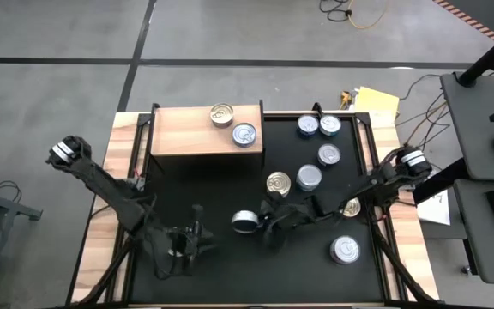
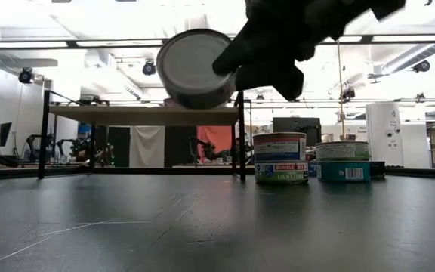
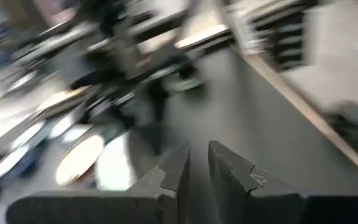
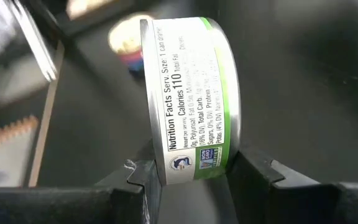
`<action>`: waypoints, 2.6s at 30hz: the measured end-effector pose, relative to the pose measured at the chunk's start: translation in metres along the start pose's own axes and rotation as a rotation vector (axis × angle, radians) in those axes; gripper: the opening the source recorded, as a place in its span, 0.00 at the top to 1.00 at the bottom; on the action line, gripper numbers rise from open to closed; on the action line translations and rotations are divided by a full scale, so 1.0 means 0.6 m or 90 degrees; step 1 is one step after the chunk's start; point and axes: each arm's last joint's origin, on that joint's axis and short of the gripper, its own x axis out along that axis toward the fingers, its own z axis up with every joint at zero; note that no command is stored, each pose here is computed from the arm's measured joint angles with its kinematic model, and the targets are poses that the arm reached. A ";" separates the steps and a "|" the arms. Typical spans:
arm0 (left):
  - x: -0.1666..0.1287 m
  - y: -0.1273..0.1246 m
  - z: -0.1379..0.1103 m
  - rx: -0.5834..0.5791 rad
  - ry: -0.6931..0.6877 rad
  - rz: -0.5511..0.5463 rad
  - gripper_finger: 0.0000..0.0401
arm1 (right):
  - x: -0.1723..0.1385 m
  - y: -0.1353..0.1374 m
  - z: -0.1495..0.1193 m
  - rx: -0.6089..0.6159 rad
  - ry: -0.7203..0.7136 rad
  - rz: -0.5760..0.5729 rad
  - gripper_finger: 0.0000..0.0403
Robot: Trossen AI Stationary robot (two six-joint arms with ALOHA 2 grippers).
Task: Stack canned seafood by type on shelf
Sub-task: Put the green/white tuna can on the shelf
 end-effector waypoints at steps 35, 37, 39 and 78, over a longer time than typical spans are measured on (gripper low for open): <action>0.035 0.129 -0.103 -0.231 -0.074 0.097 0.34 | -0.006 -0.009 0.005 -0.187 -0.238 -0.059 0.67; 0.043 0.124 -0.101 -0.205 -0.074 0.047 0.33 | -0.006 -0.007 0.008 -0.199 -0.241 -0.061 0.67; 0.052 0.122 -0.097 -0.198 -0.074 0.033 0.33 | -0.007 -0.004 0.010 -0.210 -0.242 -0.055 0.67; -0.091 0.201 -0.061 -0.775 -0.169 0.130 0.70 | -0.083 0.029 0.040 -0.725 -0.224 -0.165 0.28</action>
